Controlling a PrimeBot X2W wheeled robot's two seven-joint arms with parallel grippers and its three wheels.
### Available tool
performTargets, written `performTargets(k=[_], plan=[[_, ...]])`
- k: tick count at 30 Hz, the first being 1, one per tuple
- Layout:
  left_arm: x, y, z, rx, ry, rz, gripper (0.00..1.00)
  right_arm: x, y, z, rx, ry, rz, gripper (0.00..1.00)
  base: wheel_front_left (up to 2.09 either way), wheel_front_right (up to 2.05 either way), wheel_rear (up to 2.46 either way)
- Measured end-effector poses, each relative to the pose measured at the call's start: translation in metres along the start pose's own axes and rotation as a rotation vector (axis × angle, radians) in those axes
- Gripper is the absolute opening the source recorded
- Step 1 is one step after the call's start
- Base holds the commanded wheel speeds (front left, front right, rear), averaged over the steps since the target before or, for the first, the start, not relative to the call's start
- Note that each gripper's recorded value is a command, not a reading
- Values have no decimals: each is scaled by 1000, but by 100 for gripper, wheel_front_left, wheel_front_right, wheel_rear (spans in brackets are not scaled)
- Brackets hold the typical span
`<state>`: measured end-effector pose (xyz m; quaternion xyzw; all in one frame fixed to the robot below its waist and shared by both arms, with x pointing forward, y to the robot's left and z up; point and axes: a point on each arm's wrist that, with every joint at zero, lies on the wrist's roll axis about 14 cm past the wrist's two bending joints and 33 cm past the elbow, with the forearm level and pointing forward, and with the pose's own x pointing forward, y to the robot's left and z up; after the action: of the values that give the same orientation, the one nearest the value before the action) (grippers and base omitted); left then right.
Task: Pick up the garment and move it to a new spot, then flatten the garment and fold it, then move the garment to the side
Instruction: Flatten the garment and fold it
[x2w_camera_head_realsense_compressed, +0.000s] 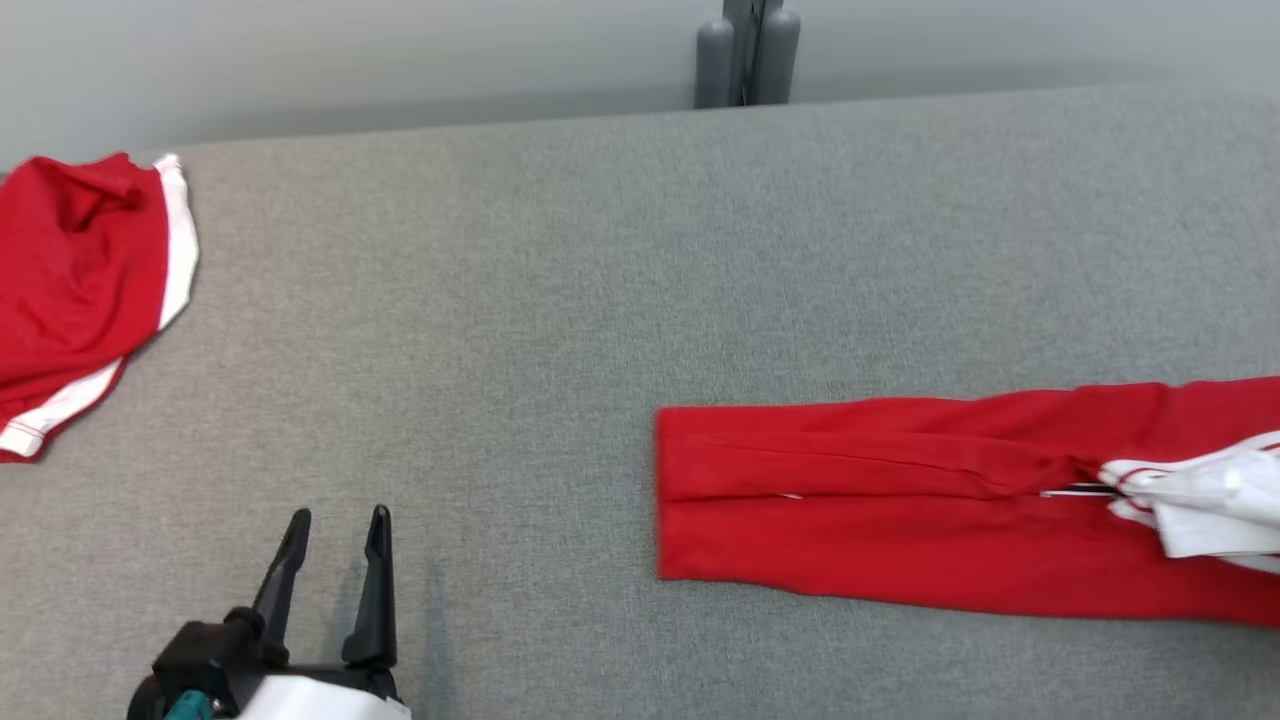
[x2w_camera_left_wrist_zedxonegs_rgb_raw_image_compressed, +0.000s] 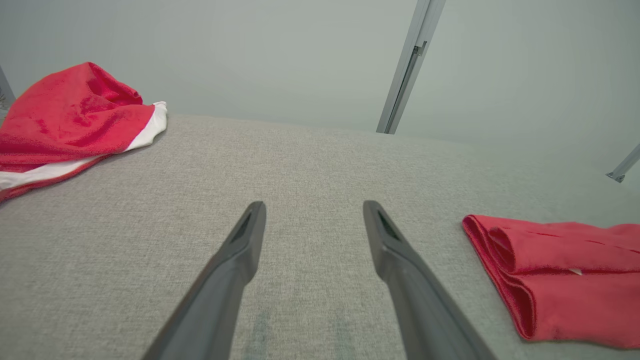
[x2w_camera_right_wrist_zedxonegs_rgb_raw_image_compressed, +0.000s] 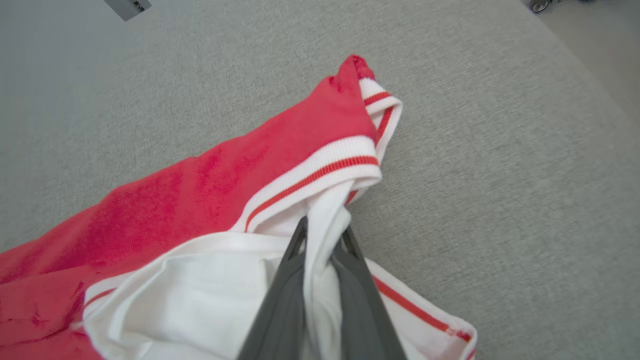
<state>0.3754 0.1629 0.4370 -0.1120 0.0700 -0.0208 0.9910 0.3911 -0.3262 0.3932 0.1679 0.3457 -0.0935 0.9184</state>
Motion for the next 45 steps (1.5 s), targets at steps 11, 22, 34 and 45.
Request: performTargets(k=[11,22,34,45], plan=[[-41,-4,2,-25,-25,17,100,-57,98,35,-66,-171,311,0,0,0,0],[-36,-22,-11,4,18,-54,100,-65,241,-39,-67,-69,609,0,0,0,0],[-46,-28,-25,17,59,-61,100,-50,286,-60,-27,-99,691,31,0,0,0],[-47,-28,-26,17,63,-51,100,-75,295,-20,8,-339,746,100,0,0,0]])
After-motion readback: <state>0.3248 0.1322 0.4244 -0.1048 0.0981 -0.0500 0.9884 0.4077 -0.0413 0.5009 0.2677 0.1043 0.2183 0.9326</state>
